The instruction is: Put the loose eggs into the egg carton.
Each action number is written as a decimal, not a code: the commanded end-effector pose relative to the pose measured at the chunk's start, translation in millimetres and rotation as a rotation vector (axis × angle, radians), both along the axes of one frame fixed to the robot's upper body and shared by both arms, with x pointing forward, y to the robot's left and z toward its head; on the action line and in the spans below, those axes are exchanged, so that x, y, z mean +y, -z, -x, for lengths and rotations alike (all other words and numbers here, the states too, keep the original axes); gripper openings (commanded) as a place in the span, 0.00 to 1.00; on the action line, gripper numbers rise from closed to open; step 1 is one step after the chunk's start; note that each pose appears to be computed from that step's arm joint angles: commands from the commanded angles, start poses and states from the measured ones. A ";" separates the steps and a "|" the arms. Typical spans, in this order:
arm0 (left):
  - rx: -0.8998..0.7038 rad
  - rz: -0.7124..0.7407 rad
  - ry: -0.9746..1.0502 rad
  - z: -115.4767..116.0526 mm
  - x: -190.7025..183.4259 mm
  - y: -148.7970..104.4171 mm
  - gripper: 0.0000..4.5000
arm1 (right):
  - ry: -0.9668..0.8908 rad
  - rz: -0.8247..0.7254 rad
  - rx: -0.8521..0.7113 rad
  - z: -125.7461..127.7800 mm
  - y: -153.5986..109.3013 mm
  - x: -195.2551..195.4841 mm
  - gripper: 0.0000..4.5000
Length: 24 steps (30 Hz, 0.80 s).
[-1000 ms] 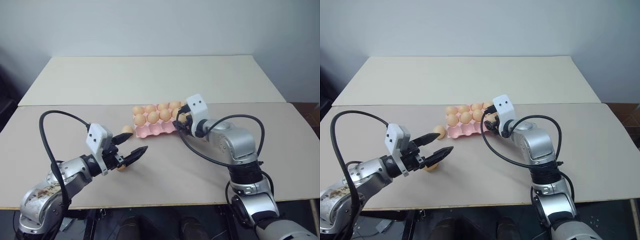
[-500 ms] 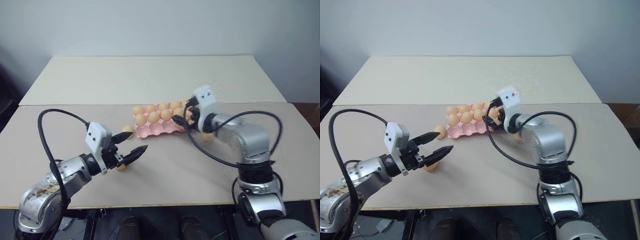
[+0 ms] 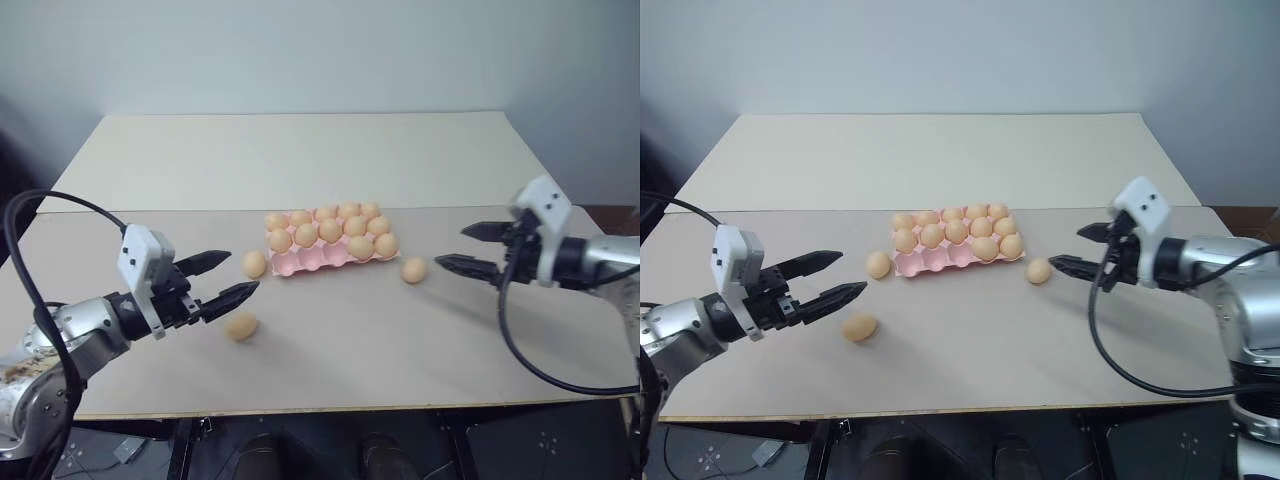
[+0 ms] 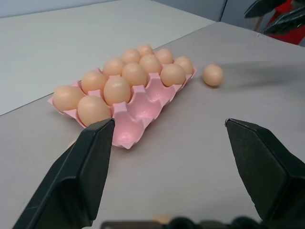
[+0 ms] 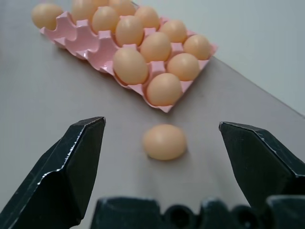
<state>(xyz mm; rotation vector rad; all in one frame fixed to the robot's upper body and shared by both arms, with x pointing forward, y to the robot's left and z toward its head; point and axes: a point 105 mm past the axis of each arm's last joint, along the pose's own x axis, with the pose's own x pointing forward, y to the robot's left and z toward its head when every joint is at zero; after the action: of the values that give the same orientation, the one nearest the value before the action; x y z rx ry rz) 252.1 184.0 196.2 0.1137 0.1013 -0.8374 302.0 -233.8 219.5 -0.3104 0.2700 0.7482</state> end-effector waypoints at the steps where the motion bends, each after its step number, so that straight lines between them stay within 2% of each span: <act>1: -0.018 -0.004 0.018 2.2 5.7 -7.8 0.90 | -0.016 -0.009 -0.075 12.0 -19.6 -18.9 0.99; 9: 0.000 -0.020 0.041 2.0 8.1 -6.7 0.90 | 0.035 0.012 -0.066 25.0 -16.6 -50.0 0.99; 19: 0.012 -0.032 0.042 1.5 10.9 -3.8 0.90 | 0.032 -0.019 -0.059 23.2 -6.4 -38.4 0.99; 24: 0.015 -0.051 0.000 0.5 17.8 1.9 0.90 | 0.053 -0.046 -0.035 9.3 -1.8 -16.7 0.99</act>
<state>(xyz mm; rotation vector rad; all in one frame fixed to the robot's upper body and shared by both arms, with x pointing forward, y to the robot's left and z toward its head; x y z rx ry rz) 252.3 200.3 187.3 0.1242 0.1673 -0.8436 291.9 -262.8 215.6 -0.2622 0.2469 0.6781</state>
